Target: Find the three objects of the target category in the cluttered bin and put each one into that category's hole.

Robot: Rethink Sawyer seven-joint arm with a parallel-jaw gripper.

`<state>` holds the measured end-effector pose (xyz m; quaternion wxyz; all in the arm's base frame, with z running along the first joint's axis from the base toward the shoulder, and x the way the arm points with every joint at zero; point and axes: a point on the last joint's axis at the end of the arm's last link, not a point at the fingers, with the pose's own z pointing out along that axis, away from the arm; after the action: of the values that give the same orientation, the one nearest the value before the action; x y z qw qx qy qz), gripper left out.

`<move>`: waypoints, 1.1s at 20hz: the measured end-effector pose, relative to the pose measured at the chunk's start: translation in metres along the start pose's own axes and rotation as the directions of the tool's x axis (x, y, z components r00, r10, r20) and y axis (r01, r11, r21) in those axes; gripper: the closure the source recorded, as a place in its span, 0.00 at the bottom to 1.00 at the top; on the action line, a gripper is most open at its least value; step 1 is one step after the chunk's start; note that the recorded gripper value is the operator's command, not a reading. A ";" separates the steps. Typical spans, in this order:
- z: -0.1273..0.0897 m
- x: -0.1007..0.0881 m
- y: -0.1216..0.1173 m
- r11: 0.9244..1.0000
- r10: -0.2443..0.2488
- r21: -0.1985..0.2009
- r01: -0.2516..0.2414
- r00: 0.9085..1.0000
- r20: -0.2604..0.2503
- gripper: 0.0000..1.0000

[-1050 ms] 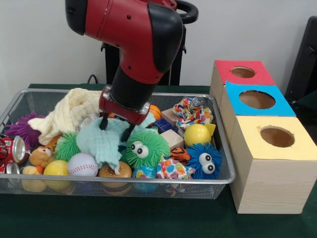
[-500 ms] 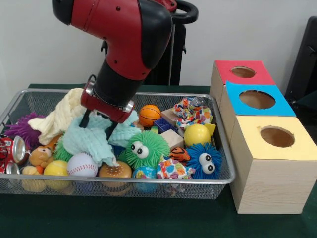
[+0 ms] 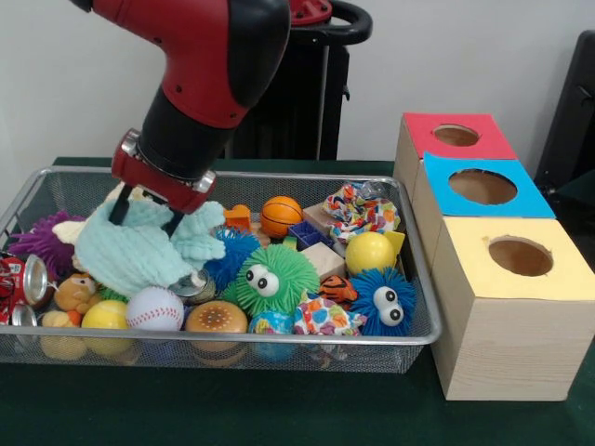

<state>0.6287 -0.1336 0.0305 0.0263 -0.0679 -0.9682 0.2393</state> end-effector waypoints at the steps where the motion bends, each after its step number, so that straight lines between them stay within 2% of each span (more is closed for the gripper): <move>1: -0.002 -0.001 -0.003 1.000 0.004 0.001 -0.004 1.000 0.004 0.00; 10: -0.028 -0.006 -0.016 0.999 0.037 -0.014 -0.037 0.999 0.031 0.00; 17: -0.057 -0.007 -0.007 0.992 0.092 -0.087 -0.089 0.995 0.035 0.00; 19: -0.068 -0.006 0.001 0.986 0.114 -0.127 -0.110 0.993 0.022 0.00; 22: -0.077 -0.004 0.010 0.979 0.129 -0.160 -0.126 0.992 0.009 0.00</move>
<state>0.6405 -0.0900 0.0940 -0.0040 -0.1295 -0.9781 0.1630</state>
